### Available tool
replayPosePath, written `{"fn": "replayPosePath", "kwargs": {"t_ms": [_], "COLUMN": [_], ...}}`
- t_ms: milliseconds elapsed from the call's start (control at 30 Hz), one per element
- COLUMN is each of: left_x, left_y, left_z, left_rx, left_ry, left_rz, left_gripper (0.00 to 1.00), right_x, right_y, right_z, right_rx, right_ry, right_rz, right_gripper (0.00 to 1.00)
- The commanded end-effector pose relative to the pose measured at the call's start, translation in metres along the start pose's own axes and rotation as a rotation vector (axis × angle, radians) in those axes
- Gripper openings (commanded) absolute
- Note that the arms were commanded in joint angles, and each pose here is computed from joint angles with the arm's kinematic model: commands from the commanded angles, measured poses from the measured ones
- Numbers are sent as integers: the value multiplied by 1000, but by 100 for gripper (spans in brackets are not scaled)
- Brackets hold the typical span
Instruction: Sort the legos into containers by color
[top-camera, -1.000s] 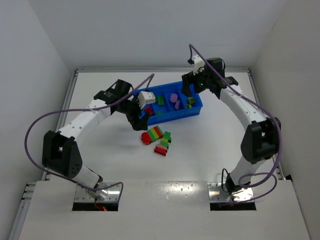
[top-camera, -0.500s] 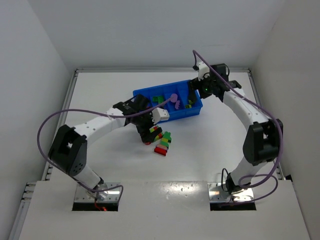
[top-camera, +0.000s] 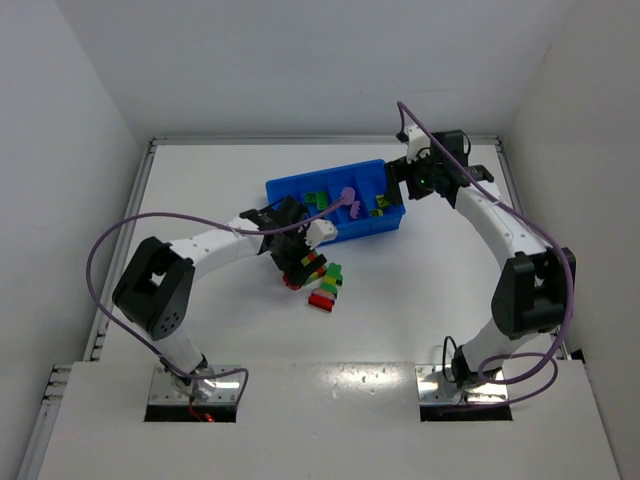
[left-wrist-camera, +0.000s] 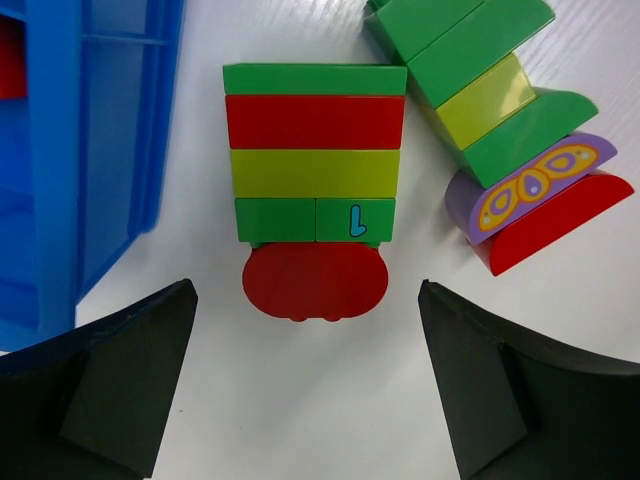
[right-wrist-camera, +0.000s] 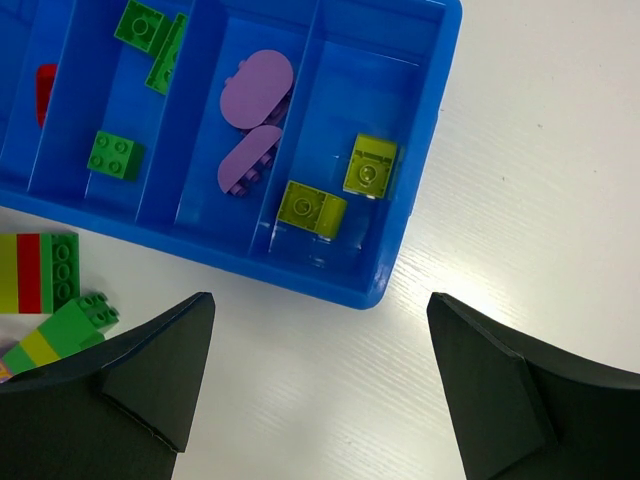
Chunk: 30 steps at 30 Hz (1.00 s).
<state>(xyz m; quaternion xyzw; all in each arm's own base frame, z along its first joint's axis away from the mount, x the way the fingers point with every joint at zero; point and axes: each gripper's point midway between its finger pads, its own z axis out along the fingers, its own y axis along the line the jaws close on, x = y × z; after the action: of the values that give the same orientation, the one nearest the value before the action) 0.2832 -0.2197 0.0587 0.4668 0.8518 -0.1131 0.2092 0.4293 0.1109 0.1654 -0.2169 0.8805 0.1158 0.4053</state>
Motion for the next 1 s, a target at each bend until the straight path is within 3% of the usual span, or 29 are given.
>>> {"fn": "replayPosePath", "kwargs": {"t_ms": [0, 600, 767, 967], "left_x": [5, 27, 25, 21], "left_y": [-2, -3, 4, 7], "left_z": [8, 33, 35, 36], "left_rx": [-13, 35, 34, 31], "left_ry": [19, 98, 87, 65], "left_rz": [-4, 18, 12, 6], "left_gripper": [100, 100, 89, 87], "right_x": [-15, -13, -12, -10], "right_y": [-4, -4, -8, -7], "right_z": [-12, -13, -13, -10], "right_rx": [14, 12, 20, 9], "right_ry": [-56, -47, -47, -40], "right_rz": [-20, -17, -11, -9], "right_gripper": [87, 87, 87, 87]}}
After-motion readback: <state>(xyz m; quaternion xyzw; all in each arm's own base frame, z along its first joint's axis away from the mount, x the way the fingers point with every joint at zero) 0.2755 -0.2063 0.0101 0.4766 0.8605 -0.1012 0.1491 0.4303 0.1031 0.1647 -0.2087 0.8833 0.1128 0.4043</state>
